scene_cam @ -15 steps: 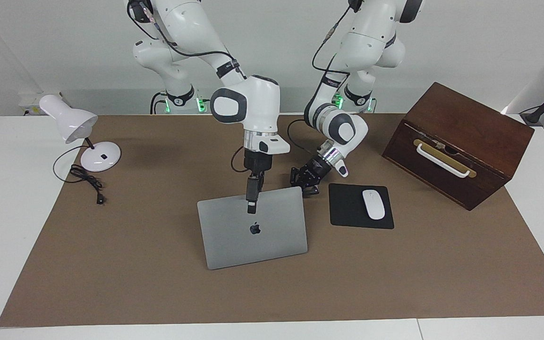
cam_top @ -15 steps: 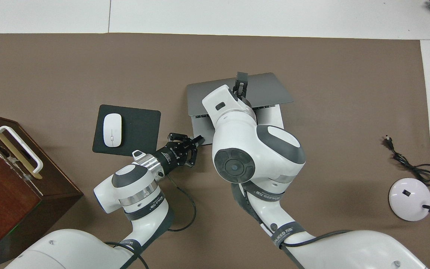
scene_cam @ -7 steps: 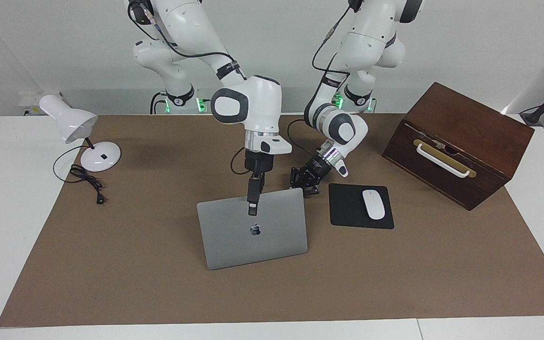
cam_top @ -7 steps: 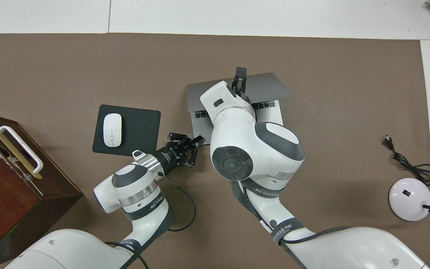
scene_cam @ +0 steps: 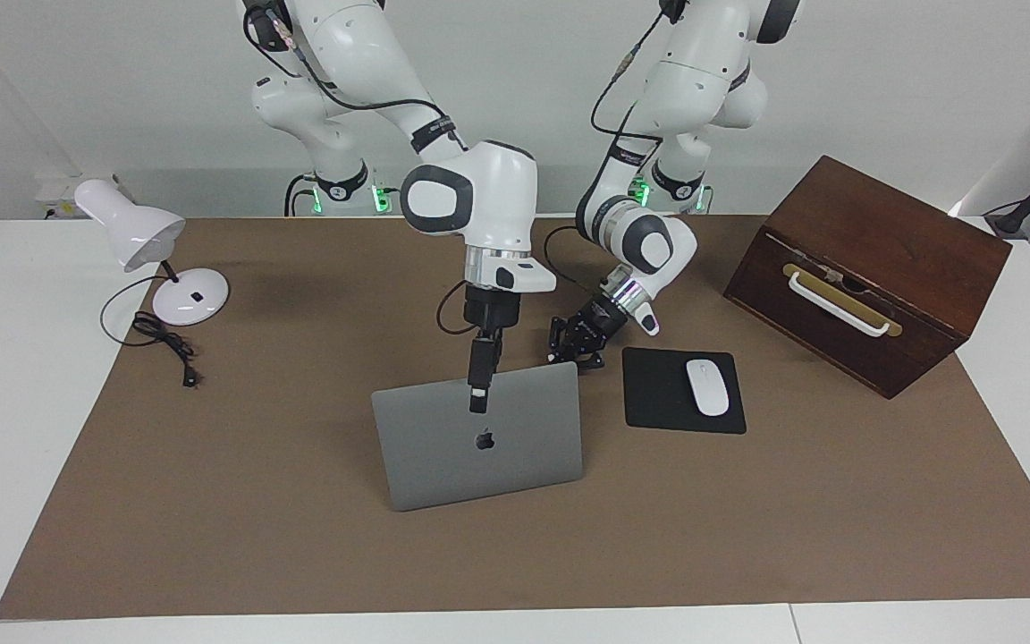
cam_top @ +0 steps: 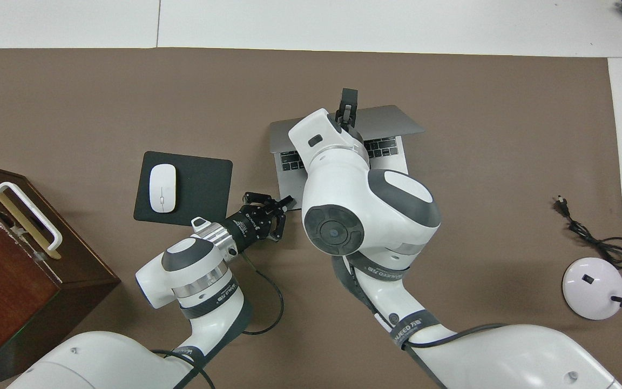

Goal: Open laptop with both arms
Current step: 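Lift the laptop lid upward with the right gripper, then swing the lid farther open with the right gripper toward the robot's far side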

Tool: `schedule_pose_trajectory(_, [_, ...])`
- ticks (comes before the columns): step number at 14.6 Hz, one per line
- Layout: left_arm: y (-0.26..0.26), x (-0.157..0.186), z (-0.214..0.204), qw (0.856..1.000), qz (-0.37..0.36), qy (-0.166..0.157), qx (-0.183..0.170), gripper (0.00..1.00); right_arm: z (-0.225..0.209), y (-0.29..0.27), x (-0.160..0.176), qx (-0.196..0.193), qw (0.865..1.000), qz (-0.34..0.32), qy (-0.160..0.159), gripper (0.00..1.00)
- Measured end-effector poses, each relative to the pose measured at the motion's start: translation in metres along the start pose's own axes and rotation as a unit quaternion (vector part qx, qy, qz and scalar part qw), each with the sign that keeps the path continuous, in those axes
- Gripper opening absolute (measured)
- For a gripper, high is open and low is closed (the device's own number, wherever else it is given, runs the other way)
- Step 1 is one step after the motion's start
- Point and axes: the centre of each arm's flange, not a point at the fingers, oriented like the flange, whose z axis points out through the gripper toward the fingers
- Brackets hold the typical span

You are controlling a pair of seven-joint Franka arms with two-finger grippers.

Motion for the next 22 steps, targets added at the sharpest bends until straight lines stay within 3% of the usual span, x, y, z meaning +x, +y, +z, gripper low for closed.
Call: schedule_pose_trajectory(22, [0.0,0.0,0.0,1.0,-0.001,0.0,0.0,0.01,0.005,0.032,-0.001,-0.041,0.999,-0.006,-0.005,1.0])
